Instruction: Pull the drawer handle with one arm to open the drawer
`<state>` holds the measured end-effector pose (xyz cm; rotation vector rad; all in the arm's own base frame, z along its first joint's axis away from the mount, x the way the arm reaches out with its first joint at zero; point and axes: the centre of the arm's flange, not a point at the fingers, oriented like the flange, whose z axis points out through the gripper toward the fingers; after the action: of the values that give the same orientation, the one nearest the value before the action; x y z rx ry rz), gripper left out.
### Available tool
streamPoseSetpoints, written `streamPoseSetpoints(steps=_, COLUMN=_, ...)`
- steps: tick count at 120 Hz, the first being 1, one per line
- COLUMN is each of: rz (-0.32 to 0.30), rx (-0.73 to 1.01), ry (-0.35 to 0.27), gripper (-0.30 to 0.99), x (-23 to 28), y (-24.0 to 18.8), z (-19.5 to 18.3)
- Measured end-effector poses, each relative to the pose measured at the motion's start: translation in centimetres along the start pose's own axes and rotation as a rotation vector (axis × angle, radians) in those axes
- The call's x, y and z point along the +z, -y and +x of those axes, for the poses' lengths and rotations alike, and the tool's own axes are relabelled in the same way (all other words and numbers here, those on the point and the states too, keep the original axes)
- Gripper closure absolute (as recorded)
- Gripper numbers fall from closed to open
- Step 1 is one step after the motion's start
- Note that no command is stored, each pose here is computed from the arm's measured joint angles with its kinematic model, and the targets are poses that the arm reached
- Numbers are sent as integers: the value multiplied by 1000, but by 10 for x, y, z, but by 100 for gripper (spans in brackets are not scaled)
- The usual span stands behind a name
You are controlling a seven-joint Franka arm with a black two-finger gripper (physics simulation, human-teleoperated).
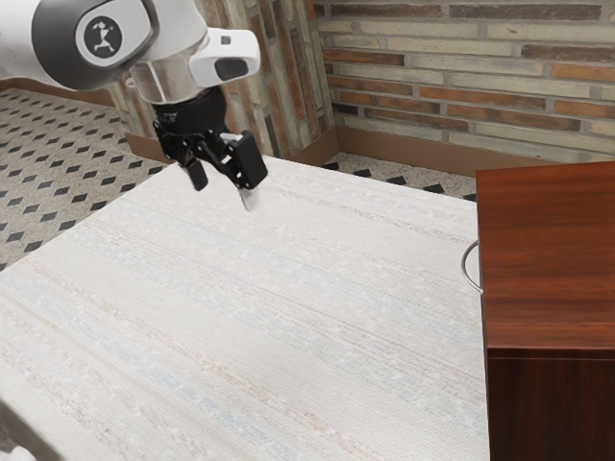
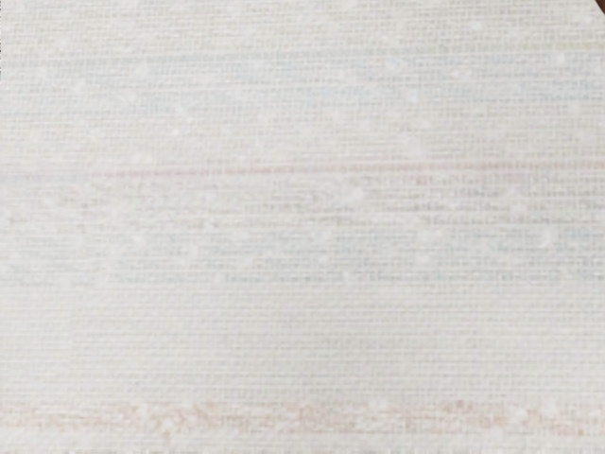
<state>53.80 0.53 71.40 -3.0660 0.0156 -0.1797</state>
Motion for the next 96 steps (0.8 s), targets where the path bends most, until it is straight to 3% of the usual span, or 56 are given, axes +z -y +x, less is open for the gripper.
streamPoseSetpoints(steps=25, rz=7, rx=8, ry=19, gripper=0, x=-1, y=2, z=-3)
streamPoseSetpoints(steps=36, rz=8, rx=-12, ry=-98, gripper=0, x=-72, y=7, z=-17)
streamPoseSetpoints(steps=45, rz=-11, rx=-54, ry=-123, gripper=0, x=-93, y=7, z=-26)
streamPoseSetpoints(steps=81, rz=-56, rx=-258, ry=-74, gripper=0, x=-71, y=2, z=-9)
streamPoseSetpoints(steps=96, rz=-53, rx=-320, ry=4, gripper=0, x=-25, y=3, z=19)
